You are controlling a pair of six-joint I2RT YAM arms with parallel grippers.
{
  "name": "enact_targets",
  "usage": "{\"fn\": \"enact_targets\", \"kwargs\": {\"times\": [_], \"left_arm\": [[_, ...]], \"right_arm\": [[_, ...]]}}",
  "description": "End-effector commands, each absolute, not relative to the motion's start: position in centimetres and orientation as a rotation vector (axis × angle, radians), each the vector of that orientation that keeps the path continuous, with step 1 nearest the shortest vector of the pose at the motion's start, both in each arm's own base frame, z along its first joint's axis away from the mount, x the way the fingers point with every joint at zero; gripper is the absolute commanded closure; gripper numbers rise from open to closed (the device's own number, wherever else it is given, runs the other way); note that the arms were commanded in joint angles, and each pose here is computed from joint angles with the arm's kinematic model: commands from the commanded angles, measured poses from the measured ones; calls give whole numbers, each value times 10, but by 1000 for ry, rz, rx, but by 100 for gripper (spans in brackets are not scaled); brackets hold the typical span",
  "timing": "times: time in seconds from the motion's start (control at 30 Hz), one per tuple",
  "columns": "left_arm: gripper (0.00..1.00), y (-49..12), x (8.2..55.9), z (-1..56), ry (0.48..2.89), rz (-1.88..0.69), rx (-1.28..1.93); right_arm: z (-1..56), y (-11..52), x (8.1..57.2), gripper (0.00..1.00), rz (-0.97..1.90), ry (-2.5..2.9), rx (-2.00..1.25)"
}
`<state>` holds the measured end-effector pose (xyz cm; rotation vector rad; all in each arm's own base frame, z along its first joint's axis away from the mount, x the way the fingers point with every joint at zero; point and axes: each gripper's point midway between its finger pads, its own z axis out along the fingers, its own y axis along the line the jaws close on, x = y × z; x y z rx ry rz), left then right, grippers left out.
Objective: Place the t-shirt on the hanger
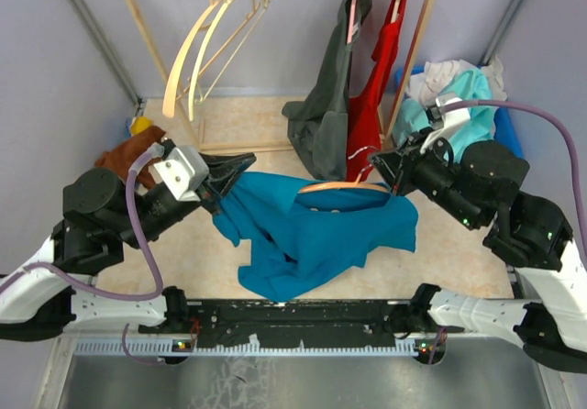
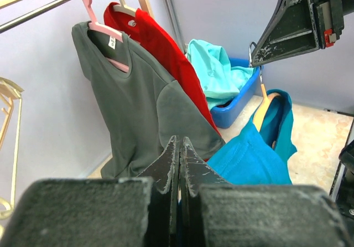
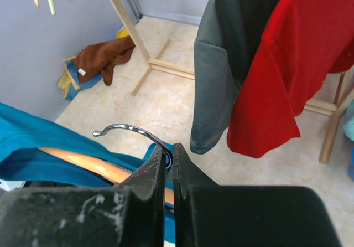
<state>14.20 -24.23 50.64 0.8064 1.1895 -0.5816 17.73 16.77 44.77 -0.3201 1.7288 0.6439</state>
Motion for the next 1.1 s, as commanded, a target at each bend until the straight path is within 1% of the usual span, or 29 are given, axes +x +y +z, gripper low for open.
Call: {"fn": "enact_targets", "kwargs": {"times": [0.0, 0.1, 0.2, 0.37, 0.4, 0.43, 0.5, 0.57, 0.73, 0.8, 0.87, 1.0, 1.07], "left_arm": [[100, -233, 143, 521, 1169, -570, 771], [98, -232, 140, 521, 1160, -590, 770], [94, -233, 138, 520, 1158, -605, 774], [93, -233, 143, 513, 1190, -585, 763], [91, -232, 143, 512, 1194, -584, 756], [85, -231, 144, 510, 1196, -582, 750], [80, -226, 145, 508, 1206, -579, 726], [71, -217, 150, 504, 1226, -558, 682], [66, -181, 163, 495, 1284, -500, 510], [62, -173, 164, 494, 1289, -494, 480], [61, -171, 164, 495, 1294, -481, 478], [61, -167, 168, 511, 1287, -440, 468], [58, -160, 171, 523, 1277, -407, 459]], "right_arm": [[462, 157, 182, 100, 581, 1707, -301], [472, 152, 184, 100, 553, 1694, -293], [489, 145, 186, 100, 532, 1663, -271], [526, 137, 185, 100, 525, 1600, -255], [532, 136, 185, 100, 522, 1592, -254], [537, 136, 186, 100, 522, 1584, -257], [548, 139, 186, 100, 530, 1563, -264], [562, 142, 186, 100, 550, 1533, -274], [584, 155, 193, 100, 541, 1502, -309], [589, 163, 195, 100, 552, 1493, -328], [590, 171, 198, 100, 564, 1487, -345], [586, 194, 204, 100, 599, 1480, -397], [579, 204, 206, 100, 607, 1495, -427]]}}
